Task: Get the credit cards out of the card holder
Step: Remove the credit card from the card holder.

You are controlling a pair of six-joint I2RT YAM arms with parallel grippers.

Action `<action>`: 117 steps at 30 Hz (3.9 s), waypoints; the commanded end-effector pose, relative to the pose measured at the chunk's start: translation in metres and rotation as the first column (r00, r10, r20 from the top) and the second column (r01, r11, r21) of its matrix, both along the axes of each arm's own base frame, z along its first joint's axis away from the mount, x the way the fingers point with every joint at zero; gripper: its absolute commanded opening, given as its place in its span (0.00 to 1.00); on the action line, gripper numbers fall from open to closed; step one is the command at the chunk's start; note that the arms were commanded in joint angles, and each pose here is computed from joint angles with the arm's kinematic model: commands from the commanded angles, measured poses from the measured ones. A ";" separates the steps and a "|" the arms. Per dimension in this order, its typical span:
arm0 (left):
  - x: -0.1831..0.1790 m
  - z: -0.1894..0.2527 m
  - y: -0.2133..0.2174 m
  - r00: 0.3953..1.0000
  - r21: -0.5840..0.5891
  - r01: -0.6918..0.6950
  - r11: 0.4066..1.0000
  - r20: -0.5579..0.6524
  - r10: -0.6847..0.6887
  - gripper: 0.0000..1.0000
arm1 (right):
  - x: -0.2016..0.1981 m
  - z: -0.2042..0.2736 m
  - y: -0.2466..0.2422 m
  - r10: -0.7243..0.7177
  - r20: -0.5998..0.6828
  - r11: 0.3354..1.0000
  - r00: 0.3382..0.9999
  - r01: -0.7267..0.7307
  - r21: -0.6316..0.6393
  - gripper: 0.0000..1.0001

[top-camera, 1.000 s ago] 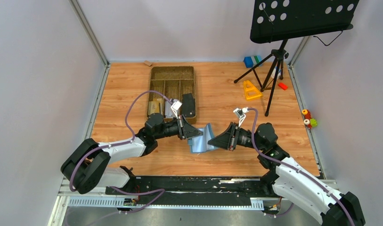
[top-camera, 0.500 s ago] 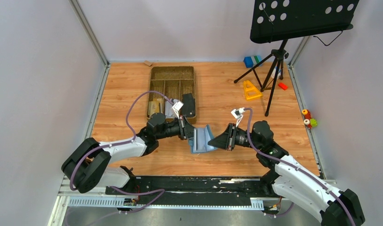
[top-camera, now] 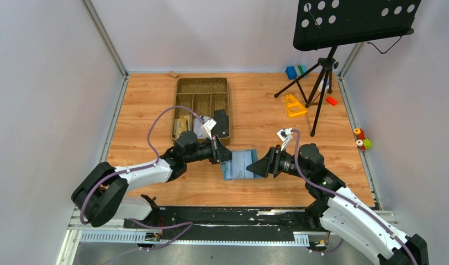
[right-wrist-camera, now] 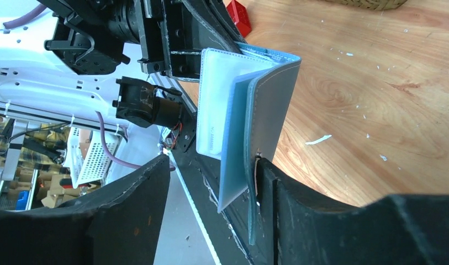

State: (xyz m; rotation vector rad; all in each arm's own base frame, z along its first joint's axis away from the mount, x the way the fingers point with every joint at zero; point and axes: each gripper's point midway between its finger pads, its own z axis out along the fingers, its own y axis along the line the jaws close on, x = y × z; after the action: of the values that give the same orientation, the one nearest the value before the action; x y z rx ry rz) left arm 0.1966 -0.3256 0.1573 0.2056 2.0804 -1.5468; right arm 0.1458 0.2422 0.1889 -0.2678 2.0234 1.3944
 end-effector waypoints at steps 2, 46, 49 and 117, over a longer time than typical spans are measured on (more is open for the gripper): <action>0.005 0.027 -0.005 0.997 -0.038 0.005 0.999 0.076 -0.002 0.00 | 0.001 0.010 0.003 0.017 0.042 1.000 0.999 -0.017 0.010 0.61; 0.003 0.010 -0.021 0.999 0.076 -0.028 0.997 0.034 0.026 0.00 | 0.021 -0.039 0.025 -0.083 -0.048 0.946 0.995 0.063 -0.318 0.80; 0.002 0.009 -0.020 0.999 0.080 -0.029 0.996 0.033 0.027 0.00 | 0.022 -0.041 0.022 -0.094 -0.043 0.940 0.995 0.075 -0.332 0.76; -0.016 0.034 -0.023 0.999 -0.082 0.031 0.996 0.013 -0.030 0.00 | 0.022 -0.032 -0.058 -0.386 0.017 0.884 0.922 0.375 -0.279 0.79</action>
State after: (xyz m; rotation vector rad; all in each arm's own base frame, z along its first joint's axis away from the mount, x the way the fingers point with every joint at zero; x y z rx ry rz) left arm 0.1850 -0.3445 0.1579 0.1850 2.1288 -1.5472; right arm 0.1677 0.1884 0.1510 -0.0059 2.1959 0.8384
